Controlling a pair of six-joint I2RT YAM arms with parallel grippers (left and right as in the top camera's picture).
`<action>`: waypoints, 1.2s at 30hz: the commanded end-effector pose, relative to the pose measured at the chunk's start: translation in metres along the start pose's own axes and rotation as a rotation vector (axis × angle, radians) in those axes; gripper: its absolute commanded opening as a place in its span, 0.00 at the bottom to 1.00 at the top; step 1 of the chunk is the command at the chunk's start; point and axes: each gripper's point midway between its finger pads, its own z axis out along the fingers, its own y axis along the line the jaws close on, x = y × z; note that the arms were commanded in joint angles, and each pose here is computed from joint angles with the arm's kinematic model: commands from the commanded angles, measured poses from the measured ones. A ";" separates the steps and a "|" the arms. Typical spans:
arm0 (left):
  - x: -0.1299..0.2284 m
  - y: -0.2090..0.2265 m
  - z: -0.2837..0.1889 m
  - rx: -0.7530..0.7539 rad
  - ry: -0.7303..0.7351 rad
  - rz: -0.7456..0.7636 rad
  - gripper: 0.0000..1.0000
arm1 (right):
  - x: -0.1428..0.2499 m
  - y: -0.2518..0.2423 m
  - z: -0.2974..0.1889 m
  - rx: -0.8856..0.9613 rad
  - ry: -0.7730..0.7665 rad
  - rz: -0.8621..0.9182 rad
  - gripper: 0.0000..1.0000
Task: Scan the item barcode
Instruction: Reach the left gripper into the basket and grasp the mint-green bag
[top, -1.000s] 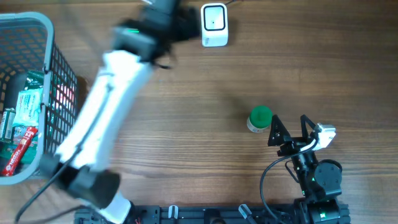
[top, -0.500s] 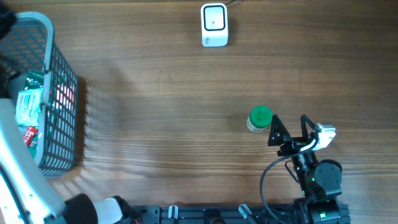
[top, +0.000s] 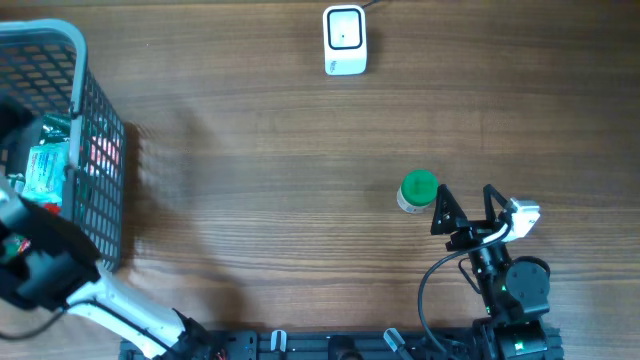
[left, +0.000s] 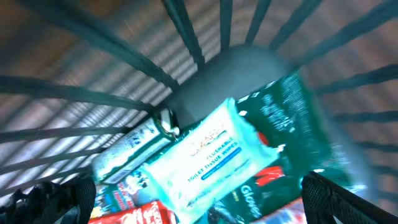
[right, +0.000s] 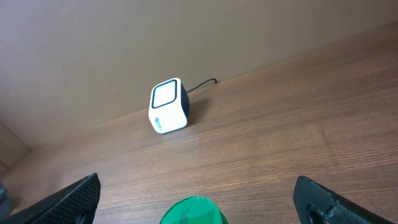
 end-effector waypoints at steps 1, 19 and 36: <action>0.016 -0.008 0.037 0.017 0.090 0.074 1.00 | -0.001 -0.001 0.000 0.008 -0.006 -0.018 1.00; 0.080 -0.015 0.116 0.010 0.289 0.142 1.00 | -0.001 -0.001 0.000 0.008 -0.006 -0.018 1.00; 0.042 -0.028 0.060 0.099 0.134 0.083 0.04 | -0.001 -0.001 0.000 0.008 -0.006 -0.018 1.00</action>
